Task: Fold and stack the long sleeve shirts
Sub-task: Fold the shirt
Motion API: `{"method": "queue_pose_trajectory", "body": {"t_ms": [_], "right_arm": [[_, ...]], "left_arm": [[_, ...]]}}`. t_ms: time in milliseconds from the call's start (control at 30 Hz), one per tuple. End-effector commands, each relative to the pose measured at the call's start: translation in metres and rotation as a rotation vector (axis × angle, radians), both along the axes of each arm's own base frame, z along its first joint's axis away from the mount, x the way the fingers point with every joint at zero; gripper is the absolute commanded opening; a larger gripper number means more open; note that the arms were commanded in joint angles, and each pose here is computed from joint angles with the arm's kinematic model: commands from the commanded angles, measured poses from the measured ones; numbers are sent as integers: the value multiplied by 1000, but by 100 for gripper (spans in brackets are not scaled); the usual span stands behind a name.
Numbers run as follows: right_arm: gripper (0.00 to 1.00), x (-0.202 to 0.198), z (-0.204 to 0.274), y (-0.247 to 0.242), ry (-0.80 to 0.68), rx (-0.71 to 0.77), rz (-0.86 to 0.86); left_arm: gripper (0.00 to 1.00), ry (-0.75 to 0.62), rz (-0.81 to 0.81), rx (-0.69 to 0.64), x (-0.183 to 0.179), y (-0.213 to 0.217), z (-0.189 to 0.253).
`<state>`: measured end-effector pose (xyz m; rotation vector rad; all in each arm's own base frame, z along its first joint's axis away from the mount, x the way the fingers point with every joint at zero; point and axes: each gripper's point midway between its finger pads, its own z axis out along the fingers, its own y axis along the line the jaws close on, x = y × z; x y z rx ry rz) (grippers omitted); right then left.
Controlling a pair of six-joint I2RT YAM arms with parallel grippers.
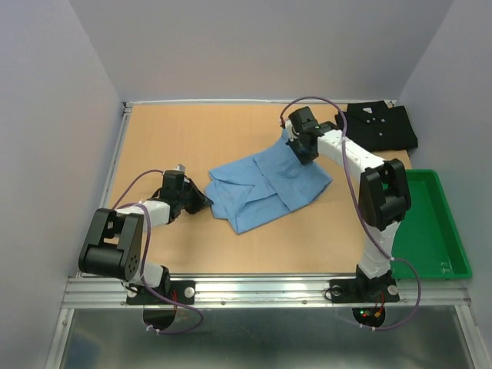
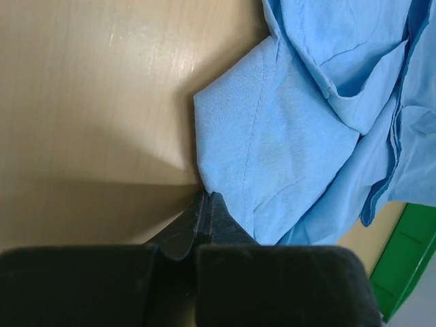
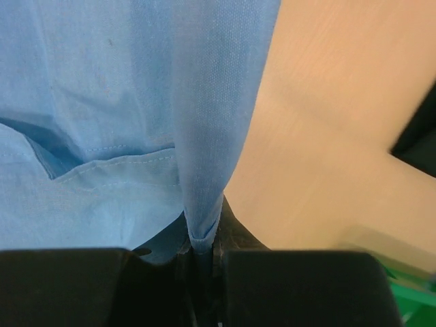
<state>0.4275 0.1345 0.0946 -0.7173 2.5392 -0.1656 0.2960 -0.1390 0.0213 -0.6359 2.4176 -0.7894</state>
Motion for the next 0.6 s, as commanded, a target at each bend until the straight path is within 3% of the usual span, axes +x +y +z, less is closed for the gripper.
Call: {"method": "queue_pose_trajectory", "body": {"t_ms": [0,167,400,567], "right_arm": [[1,14,76,3,-259,-171,-75],[1,3,101,20,-371,-311,-101],[2,-25,95,90,-374,-250,-12],[4,-47,59,138,-318,-220,51]], "left_arm": [[0,-31,-19,-50,7,-9,11],[0,-26,-28,-87,5,-14,9],[0,-13,-41,-131,2,-21,7],[0,-14,-43,-149,0,-23,8]]}}
